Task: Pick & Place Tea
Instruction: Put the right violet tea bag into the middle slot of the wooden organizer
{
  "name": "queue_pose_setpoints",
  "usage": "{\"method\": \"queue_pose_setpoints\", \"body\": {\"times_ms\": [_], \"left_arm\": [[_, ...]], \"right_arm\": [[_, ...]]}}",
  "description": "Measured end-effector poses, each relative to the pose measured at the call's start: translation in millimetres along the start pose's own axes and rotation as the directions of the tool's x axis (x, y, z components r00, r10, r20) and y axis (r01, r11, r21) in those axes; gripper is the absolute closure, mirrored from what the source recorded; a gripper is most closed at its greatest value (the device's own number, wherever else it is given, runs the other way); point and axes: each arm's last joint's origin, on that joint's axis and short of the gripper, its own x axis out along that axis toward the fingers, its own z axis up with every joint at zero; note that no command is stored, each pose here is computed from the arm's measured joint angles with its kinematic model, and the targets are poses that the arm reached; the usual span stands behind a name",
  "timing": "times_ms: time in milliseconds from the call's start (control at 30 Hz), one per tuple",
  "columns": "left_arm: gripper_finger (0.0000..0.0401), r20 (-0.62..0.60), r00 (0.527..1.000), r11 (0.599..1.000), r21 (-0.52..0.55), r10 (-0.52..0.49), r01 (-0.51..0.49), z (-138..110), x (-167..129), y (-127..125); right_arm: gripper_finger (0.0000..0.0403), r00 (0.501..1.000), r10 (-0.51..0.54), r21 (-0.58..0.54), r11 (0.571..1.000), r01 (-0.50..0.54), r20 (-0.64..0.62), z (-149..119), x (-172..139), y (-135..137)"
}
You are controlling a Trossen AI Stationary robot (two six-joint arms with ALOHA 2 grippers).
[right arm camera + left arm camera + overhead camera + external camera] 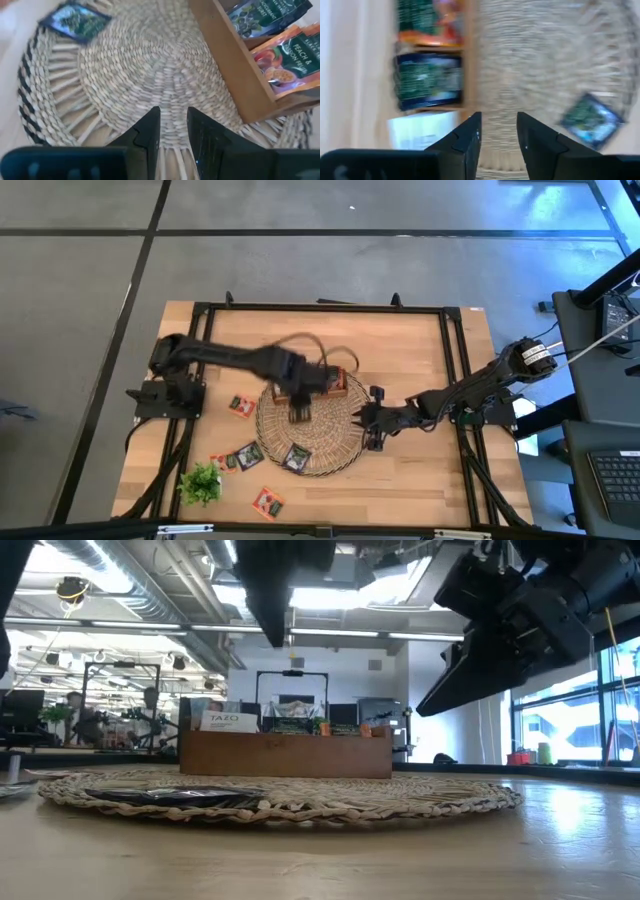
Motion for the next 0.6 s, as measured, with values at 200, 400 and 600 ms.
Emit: {"method": "queue_pose_setpoints", "body": {"times_ms": [200, 400, 600], "left_arm": [[0.0285, 0.080, 0.993, 0.996, 0.044, -0.082, 0.079, -22, 2, -79], [0.0281, 0.118, 0.988, 0.995, -0.006, -0.100, 0.102, -55, 24, -126], [0.0285, 0.201, 0.954, 0.974, -0.006, -0.222, 0.228, -87, 49, -165]], "right_arm": [[0.0303, 0.995, 0.034, 0.072, 0.997, -0.041, 0.094, -3, 1, 0], [0.0303, 0.972, 0.189, 0.005, 0.981, -0.192, 0.139, 3, -1, 5], [0.0274, 0.953, 0.226, 0.012, 0.972, -0.233, 0.201, 10, -2, 7]]}}
